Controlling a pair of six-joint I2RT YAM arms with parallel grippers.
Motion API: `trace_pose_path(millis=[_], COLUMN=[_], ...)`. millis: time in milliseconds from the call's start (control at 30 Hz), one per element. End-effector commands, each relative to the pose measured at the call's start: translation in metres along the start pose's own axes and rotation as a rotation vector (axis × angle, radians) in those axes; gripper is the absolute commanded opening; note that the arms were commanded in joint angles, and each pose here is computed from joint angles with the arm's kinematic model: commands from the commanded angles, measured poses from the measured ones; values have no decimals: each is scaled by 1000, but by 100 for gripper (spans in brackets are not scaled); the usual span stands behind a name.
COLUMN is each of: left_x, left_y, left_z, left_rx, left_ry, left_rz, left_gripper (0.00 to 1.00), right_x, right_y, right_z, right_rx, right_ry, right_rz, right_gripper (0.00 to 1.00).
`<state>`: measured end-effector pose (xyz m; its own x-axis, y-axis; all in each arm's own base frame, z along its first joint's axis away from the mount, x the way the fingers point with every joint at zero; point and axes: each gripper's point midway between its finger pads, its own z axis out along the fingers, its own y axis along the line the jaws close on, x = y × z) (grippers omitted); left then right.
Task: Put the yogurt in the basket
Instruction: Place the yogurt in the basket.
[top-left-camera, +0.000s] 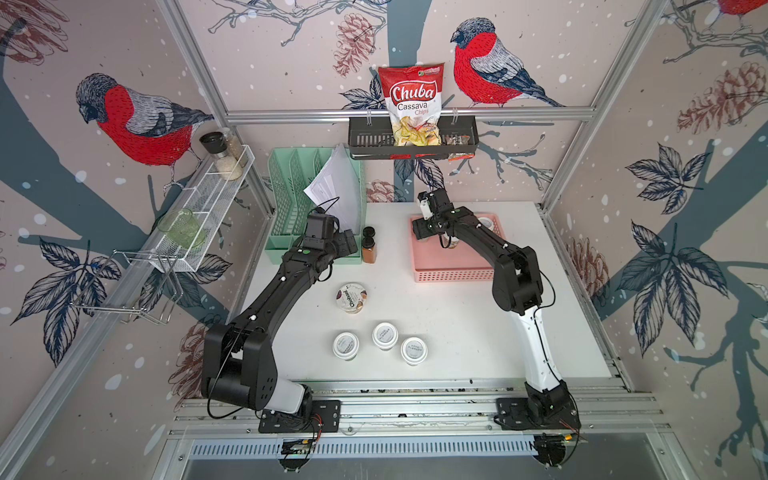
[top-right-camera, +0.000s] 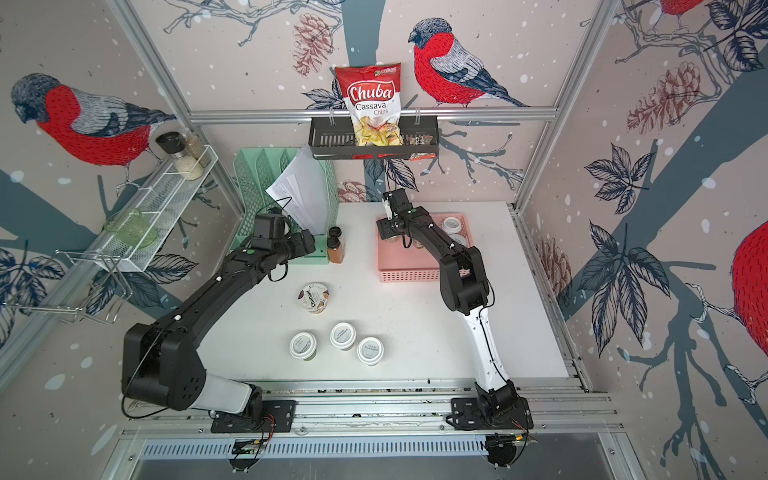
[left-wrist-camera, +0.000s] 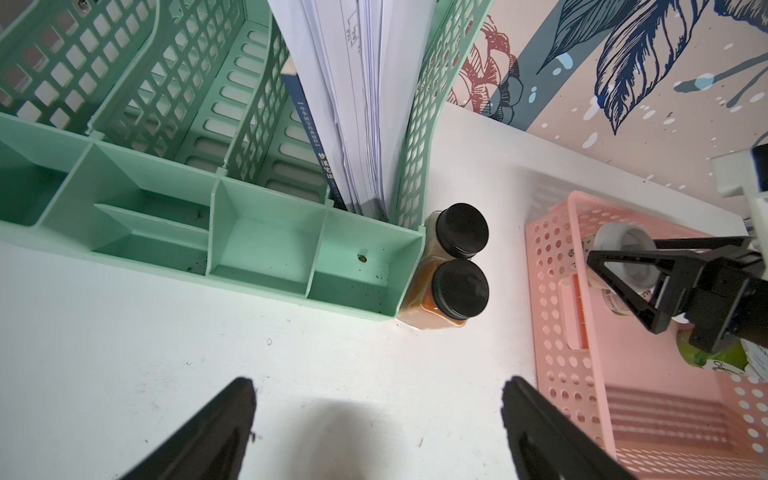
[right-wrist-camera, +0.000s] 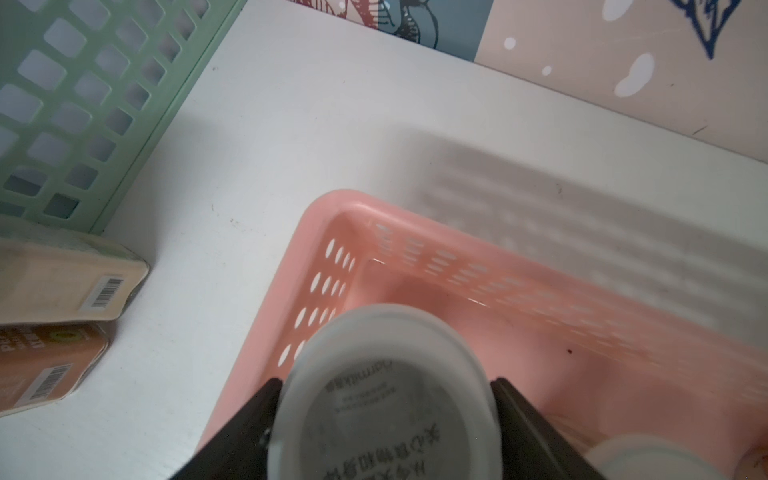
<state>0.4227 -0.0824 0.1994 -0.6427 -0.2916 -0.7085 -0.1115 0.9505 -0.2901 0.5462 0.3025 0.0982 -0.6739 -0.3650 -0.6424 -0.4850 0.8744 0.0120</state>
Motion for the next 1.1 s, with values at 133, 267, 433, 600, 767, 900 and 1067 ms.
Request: trace_pose_path(millis=[133,267,433,600,767,900,1067], left_x=[-8,-7,-7,-7,-7,-8,-10], left_y=[-1,-1,0,1,1,2,2], left_z=[-1,0,-1,-1,-2,-3,-8], left_rx=[-4,-6,-9,-12,-12,-16,-21], left_ry=[-39,-38,-40,-40,-43,-49,-62], left_rz=[18,18,19,18,18,19,25], left_gripper=[96,96,96,96,96,96,96], right_x=[-3,-1,1,0,-2,-10,-27], right_y=[4,5,5,7,6,5,2], right_z=[9,12,17,20,18,10,-13], right_rx=[-21,-23,-24,-26,-21,-11,12], right_ry=[-21,-18,-17,-17,-18,-26,-54], right_rz=[-10,-11,-12,-15,-18,-22,-32], right_gripper=[79,80,81,82,85,89,93])
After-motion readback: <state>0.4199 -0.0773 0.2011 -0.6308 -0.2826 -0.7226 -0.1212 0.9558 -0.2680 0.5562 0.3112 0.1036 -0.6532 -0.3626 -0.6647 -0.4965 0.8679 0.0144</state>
